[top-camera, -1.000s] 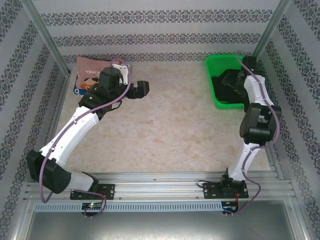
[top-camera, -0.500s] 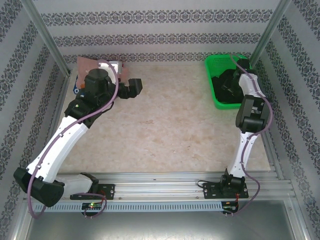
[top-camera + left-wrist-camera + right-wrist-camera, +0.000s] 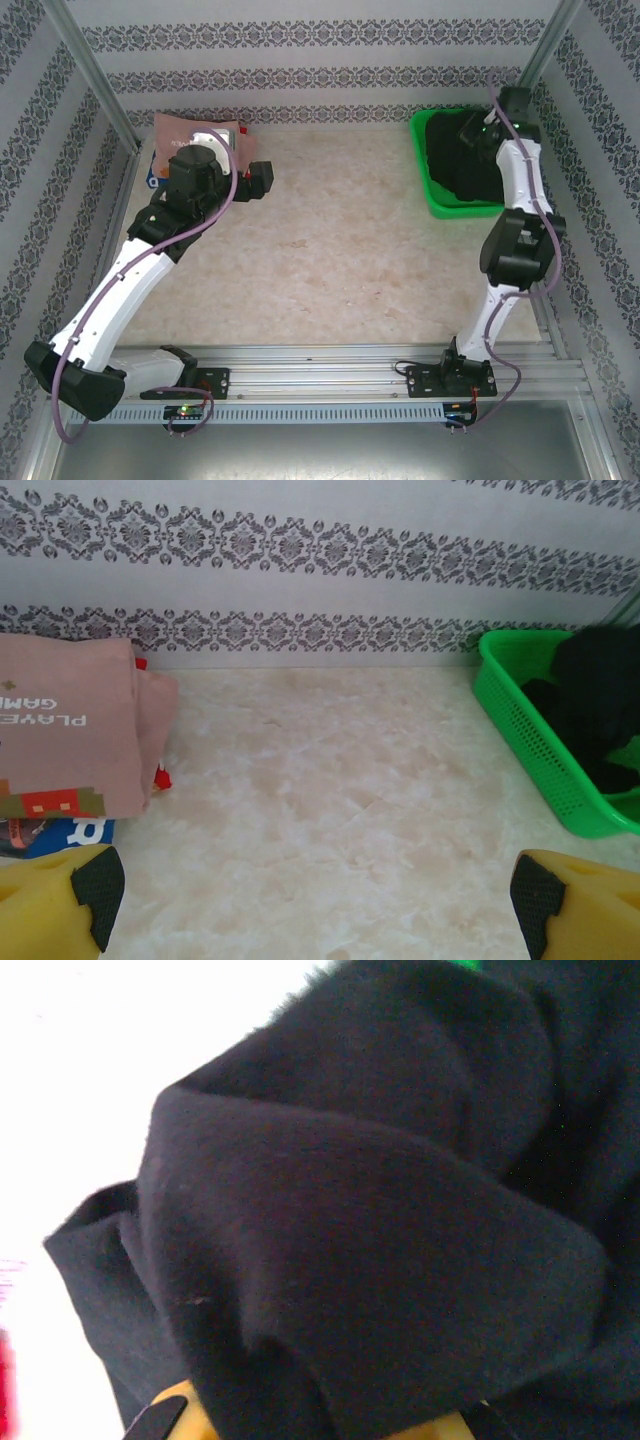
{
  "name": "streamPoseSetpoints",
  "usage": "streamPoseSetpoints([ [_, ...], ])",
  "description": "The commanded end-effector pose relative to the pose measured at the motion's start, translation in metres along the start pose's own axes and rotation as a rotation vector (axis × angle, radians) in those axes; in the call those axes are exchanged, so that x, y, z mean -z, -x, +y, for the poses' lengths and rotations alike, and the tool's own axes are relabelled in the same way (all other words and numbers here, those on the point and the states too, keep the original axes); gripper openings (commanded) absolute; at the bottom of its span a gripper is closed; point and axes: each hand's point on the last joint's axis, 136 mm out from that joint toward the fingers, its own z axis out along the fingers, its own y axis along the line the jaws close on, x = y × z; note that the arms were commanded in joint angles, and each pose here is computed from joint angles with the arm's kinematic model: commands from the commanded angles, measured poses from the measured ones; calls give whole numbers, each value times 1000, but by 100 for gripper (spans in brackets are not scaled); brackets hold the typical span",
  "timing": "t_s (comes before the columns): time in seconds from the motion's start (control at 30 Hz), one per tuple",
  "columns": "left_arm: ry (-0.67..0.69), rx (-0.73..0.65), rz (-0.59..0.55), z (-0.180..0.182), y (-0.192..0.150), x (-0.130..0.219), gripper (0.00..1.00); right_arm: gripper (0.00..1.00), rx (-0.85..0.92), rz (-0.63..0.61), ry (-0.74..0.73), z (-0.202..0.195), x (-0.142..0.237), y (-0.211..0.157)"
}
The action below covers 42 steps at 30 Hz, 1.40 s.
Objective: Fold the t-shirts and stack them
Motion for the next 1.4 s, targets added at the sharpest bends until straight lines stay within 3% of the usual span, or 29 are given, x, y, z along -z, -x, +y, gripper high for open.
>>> streamPoseSetpoints([
  [0.0,38,-19,-80,7,17,-6,100,0,39,-199,288,89,89,52],
  [0.17,94,3,-130,22,36,-16,100,0,16,-234,613,172,170,57],
  [0.4,151,15,-276,48,95,-7,100,0,167,-63,997,308,271,-1],
  [0.5,163,4,-334,54,119,6,100,0,158,40,1083,338,287,-28],
  [0.63,180,-44,-387,54,139,27,100,0,116,243,1108,358,272,-75],
  [0.77,195,-43,-403,57,135,46,100,0,17,460,976,338,210,-136],
  [0.87,167,-30,-346,56,113,47,100,0,-173,717,794,287,138,-207],
  [0.93,128,-43,-270,50,89,39,100,1,-219,855,695,254,110,-261],
  [1.03,51,-71,-157,33,48,22,100,4,-176,978,476,191,77,-331],
  [1.13,-18,-98,-58,14,6,6,100,7,-174,1019,330,140,51,-365],
  [1.17,-37,-99,-25,8,-7,2,100,11,-163,1019,293,126,44,-372],
  [1.23,-58,-100,40,-1,-30,-8,100,31,-140,1012,260,115,38,-377],
  [1.37,-123,-114,151,-25,-65,-24,100,53,-67,949,295,124,42,-362],
])
